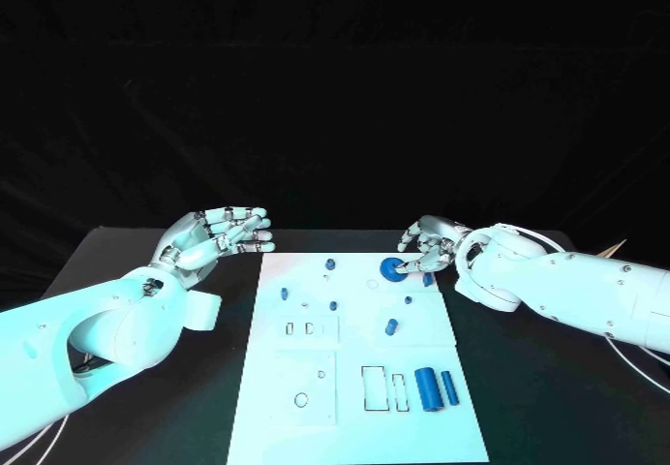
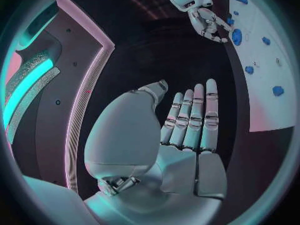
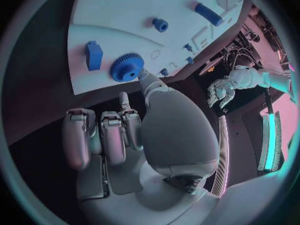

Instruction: Assemble the parts on the task board

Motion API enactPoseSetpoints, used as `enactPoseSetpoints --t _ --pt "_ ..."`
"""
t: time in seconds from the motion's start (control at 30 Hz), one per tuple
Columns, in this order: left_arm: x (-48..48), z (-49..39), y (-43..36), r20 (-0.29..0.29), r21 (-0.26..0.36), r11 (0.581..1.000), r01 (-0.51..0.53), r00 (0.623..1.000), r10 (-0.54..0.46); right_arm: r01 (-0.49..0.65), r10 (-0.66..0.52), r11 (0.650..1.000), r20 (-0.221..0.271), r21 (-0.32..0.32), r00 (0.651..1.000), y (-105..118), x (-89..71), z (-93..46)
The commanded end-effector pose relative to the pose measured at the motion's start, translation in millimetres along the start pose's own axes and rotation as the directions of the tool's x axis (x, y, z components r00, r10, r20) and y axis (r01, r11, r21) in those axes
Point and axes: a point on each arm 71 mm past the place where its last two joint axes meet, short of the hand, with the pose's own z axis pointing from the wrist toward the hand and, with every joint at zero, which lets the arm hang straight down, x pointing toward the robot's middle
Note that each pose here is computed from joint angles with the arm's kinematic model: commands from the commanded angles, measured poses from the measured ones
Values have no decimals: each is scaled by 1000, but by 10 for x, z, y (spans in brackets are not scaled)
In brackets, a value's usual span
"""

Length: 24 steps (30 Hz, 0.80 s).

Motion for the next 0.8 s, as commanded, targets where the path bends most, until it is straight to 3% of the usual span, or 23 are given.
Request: enactPoseSetpoints --t 0.03,0.8 --pt "20 3 -11 -17 7 1000 12 1000 -12 -11 12 1000 -30 17 999 -16 42 15" --pt "18 2 -9 -19 4 1000 12 1000 -12 -25 26 999 -44 22 999 20 170 64"
